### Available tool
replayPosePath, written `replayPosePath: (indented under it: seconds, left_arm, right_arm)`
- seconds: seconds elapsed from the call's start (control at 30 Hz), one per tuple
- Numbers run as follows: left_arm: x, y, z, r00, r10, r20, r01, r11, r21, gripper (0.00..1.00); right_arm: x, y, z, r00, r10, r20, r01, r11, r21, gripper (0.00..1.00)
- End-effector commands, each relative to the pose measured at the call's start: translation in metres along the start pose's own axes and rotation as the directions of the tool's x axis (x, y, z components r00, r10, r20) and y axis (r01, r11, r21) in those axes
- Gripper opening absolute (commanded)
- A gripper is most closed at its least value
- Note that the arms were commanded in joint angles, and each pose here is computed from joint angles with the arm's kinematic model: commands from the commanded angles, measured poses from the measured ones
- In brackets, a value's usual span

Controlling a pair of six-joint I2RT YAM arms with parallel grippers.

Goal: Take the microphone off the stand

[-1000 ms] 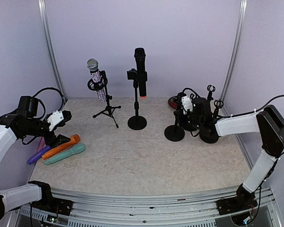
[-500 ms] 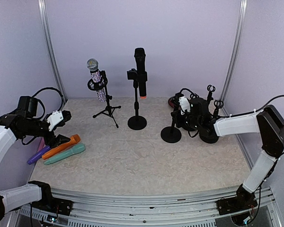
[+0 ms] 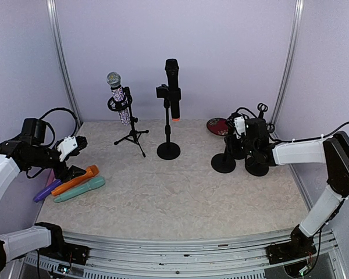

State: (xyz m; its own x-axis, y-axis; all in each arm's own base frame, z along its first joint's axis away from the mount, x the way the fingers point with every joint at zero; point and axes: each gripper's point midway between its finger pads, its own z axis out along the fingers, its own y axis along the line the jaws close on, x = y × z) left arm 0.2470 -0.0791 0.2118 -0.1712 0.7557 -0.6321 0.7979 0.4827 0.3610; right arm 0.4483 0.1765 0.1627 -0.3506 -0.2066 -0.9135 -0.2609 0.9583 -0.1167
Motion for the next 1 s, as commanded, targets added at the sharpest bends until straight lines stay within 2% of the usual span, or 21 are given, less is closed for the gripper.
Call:
replayPosePath:
  seconds: [0.0,0.03,0.3,0.5,0.63,0.77,0.97]
  left_arm:
    - [-0.006,0.002,-0.007,1.000,0.013,0.018,-0.013,1.000,-0.011,0.79]
    - [-0.005,0.002,-0.007,1.000,0.014,0.015,-0.013,1.000,-0.010,0.78]
    - [-0.004,0.002,-0.007,1.000,0.004,0.015,-0.004,1.000,-0.008,0.79]
    - [-0.004,0.004,-0.007,1.000,-0.008,0.019,0.008,1.000,-0.013,0.83]
    - [-0.003,0.002,-0.007,1.000,-0.019,0.020,0.019,1.000,-0.007,0.88]
    - [-0.001,-0.001,-0.007,1.000,-0.021,0.022,0.021,1.000,-0.008,0.91]
    - [-0.008,-0.002,-0.014,0.998,-0.025,0.056,0.026,0.999,-0.020,0.96]
  right_arm:
    - [-0.031,-0.008,-0.023,0.998,-0.041,0.049,0.038,0.997,0.069,0.97]
    - [-0.042,-0.002,-0.030,0.996,-0.049,0.078,0.044,0.997,0.063,1.00]
    - [-0.142,0.026,-0.078,0.974,-0.071,0.215,0.068,0.997,0.019,1.00]
    - [-0.196,0.099,-0.087,0.954,-0.058,0.295,0.137,0.958,-0.254,1.00]
    - [-0.218,0.152,-0.077,0.951,-0.062,0.302,0.190,0.891,-0.414,1.00]
    - [-0.222,0.183,-0.052,0.957,-0.065,0.284,0.200,0.854,-0.480,1.00]
    - [-0.226,0.203,-0.024,0.960,-0.059,0.275,0.199,0.835,-0.513,0.99]
